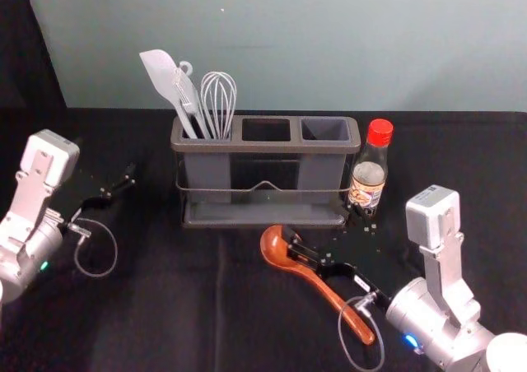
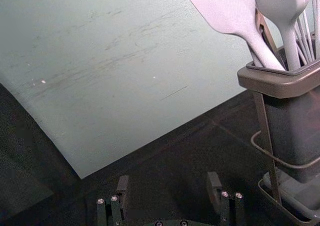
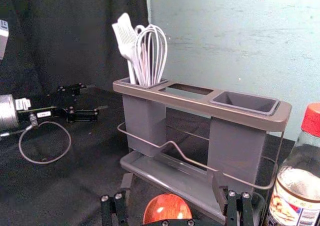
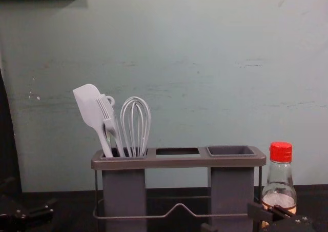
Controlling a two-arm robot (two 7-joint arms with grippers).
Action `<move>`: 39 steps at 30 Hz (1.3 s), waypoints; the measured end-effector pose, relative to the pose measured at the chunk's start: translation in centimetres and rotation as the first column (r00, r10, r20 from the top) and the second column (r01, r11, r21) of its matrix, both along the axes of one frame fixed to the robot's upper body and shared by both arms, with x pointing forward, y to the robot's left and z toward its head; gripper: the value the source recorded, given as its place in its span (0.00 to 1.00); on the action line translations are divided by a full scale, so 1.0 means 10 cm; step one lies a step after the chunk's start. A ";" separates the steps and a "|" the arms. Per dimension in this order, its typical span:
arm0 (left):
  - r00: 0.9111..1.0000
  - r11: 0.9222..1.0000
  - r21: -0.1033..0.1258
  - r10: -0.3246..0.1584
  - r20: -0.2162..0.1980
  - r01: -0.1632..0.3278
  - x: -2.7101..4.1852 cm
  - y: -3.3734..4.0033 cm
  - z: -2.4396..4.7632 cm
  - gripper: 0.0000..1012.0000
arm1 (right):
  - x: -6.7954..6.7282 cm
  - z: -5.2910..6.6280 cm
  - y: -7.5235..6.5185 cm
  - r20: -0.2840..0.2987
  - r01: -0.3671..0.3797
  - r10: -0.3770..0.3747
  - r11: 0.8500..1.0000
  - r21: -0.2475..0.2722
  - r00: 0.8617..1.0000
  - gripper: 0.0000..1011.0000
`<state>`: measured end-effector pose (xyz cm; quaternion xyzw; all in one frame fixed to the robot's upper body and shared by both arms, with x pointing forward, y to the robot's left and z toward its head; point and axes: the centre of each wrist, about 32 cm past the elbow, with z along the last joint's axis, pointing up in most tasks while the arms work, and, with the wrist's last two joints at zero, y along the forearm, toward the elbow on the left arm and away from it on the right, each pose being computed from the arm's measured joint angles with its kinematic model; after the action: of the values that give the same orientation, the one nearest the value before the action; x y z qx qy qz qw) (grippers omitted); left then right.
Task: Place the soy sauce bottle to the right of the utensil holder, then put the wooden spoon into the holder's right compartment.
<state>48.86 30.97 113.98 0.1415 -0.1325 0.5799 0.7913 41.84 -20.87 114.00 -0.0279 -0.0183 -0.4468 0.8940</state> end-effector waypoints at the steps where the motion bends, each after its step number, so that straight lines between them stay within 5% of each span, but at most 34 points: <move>1: 1.000 1.000 0.000 0.000 0.000 0.000 0.000 0.000 0.000 0.99 | 0.00 -0.02 0.00 -0.004 0.002 -0.002 1.000 0.000 1.000 0.99; 9: 1.000 1.000 0.000 0.000 0.000 0.000 0.000 0.000 0.000 0.99 | 0.03 -0.15 0.04 -0.082 0.024 -0.026 0.999 -0.022 0.996 0.99; 18: 1.000 1.000 0.000 0.000 0.000 0.000 0.000 0.000 0.000 0.99 | 0.12 0.26 0.08 -0.203 0.019 -0.050 0.988 -0.152 0.978 0.99; 21: 1.000 1.000 0.000 0.000 0.000 0.000 0.000 0.000 0.000 0.99 | 0.23 0.51 0.12 -0.275 -0.006 -0.055 0.976 -0.218 0.960 0.99; 25: 1.000 1.000 0.000 0.000 0.000 0.000 0.000 0.000 0.000 0.99 | 0.32 0.65 0.16 -0.325 -0.026 -0.060 0.967 -0.252 0.944 0.99; 28: 1.000 1.000 0.000 0.000 0.000 0.000 0.000 0.000 0.000 0.99 | 0.47 0.76 0.22 -0.388 -0.045 -0.069 0.960 -0.277 0.919 0.99; 39: 1.000 1.000 0.000 0.000 0.000 0.000 0.000 0.000 0.000 0.99 | 0.78 0.81 0.46 -0.500 -0.099 -0.085 0.939 -0.329 0.862 0.99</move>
<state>48.86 30.97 113.98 0.1414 -0.1325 0.5799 0.7913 49.66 -16.26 122.09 -0.2999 0.1397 -0.4101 0.8499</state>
